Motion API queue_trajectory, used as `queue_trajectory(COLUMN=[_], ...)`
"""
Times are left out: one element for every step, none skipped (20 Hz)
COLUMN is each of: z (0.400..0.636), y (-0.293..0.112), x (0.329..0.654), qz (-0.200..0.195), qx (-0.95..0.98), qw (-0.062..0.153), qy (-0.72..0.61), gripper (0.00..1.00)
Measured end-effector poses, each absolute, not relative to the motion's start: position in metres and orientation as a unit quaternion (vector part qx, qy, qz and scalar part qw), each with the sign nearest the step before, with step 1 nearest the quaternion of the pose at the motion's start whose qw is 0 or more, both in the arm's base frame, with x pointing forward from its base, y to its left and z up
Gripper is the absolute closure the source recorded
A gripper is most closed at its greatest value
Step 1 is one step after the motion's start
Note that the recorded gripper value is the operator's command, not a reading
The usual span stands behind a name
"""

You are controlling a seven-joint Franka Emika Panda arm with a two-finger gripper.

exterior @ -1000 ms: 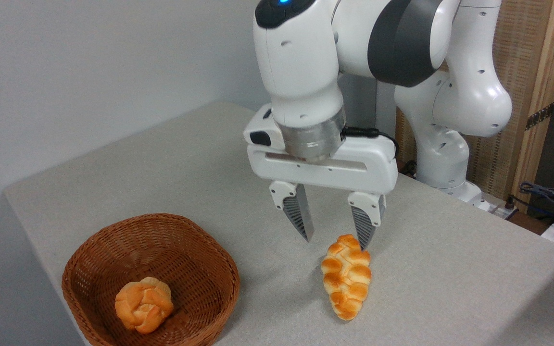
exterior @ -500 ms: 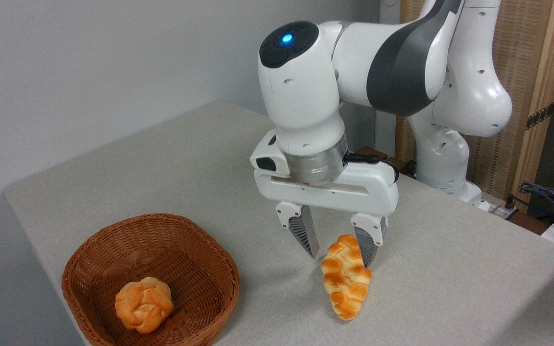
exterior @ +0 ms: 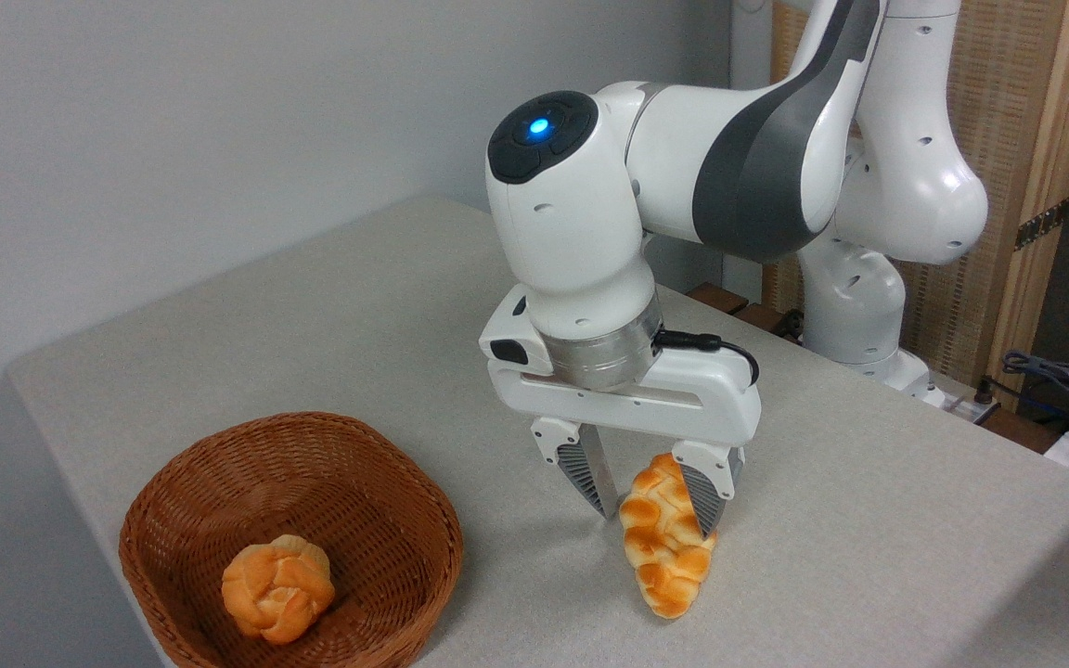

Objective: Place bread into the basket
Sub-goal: 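Lower the gripper around the braided roll's middle, then close the gripper on the braided roll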

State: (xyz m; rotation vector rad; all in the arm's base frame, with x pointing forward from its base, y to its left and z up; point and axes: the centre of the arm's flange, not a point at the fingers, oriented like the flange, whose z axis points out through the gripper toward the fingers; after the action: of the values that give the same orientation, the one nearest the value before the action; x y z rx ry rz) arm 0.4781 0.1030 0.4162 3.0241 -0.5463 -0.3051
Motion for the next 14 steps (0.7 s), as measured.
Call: queue_trajectory(z=[0.4157, 0.4152, 0.4145, 0.4141, 0.4134, 0.4128, 0.4117, 0.4111, 0.4103, 0.4101, 0.4099, 0.4099, 0.4099, 0.4099], y=[0.103, 0.103, 0.103, 0.103, 0.1031, 0.1031, 0.1032, 0.1032, 0.1032, 0.1033, 0.1033, 0.1034, 0.1037, 0.1039], x=[0.4782, 0.4783, 0.4784, 0.4785, 0.479, 0.4794, 0.4799, 0.48, 0.4801, 0.4802, 0.4802, 0.4802, 0.4801, 0.4801], qz=[-0.099, -0.1, -0.1, -0.101, -0.1, -0.1, -0.1, -0.101, -0.101, -0.101, -0.101, -0.101, -0.101, -0.101], qx=[0.979, 0.979, 0.979, 0.979, 0.978, 0.978, 0.977, 0.976, 0.974, 0.973, 0.971, 0.97, 0.968, 0.968], qw=[0.027, 0.027, 0.027, 0.027, 0.027, 0.027, 0.027, 0.027, 0.028, 0.029, 0.03, 0.03, 0.031, 0.031], qy=[-0.177, -0.177, -0.177, -0.177, -0.179, -0.181, -0.187, -0.191, -0.201, -0.205, -0.216, -0.221, -0.227, -0.229], gripper=[0.0, 0.0, 0.0, 0.0, 0.0, 0.01, 0.03, 0.15, 0.22, 0.39, 0.46, 0.54, 0.58, 0.64])
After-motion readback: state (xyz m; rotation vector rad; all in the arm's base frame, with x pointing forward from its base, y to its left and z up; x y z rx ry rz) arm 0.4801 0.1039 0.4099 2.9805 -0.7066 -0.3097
